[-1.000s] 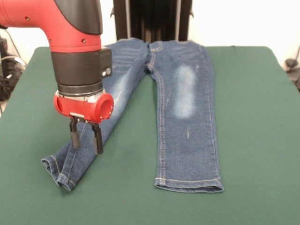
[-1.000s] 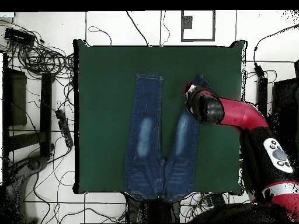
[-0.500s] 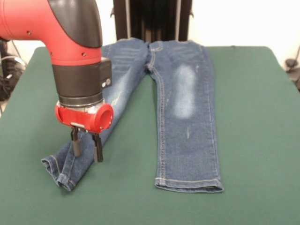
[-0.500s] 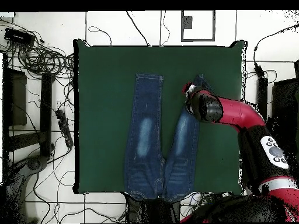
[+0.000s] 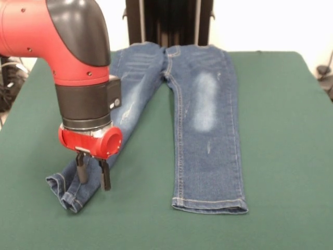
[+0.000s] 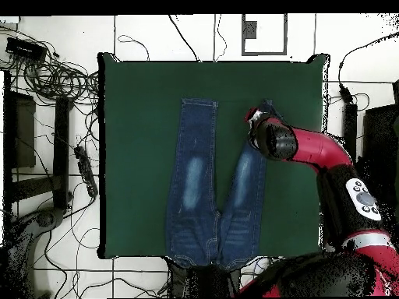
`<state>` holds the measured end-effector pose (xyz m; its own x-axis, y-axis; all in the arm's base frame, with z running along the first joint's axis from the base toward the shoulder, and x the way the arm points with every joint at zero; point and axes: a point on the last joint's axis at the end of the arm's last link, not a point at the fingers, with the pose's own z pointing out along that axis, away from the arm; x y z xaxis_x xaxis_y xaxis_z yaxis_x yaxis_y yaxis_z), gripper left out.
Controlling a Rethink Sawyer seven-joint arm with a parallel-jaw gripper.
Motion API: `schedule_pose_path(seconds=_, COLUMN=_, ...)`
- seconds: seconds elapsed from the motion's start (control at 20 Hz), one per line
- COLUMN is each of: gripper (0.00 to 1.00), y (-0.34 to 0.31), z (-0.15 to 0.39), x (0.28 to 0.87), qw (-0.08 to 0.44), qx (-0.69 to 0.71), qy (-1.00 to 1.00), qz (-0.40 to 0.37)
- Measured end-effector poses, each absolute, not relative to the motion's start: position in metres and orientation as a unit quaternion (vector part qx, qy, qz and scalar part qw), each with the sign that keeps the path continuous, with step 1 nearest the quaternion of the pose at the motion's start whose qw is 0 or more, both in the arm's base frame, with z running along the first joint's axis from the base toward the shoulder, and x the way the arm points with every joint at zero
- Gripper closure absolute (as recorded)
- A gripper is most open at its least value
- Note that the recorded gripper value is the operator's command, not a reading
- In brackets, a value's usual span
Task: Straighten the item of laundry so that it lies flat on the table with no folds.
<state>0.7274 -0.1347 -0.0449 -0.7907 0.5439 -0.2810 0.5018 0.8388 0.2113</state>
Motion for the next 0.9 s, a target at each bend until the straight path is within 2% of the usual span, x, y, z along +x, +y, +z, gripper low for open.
schedule_pose_path(seconds=0.9, gripper=0.0, y=-0.15, z=-0.036, x=0.747, qw=0.166, qx=0.294, qy=0.938, qz=0.074)
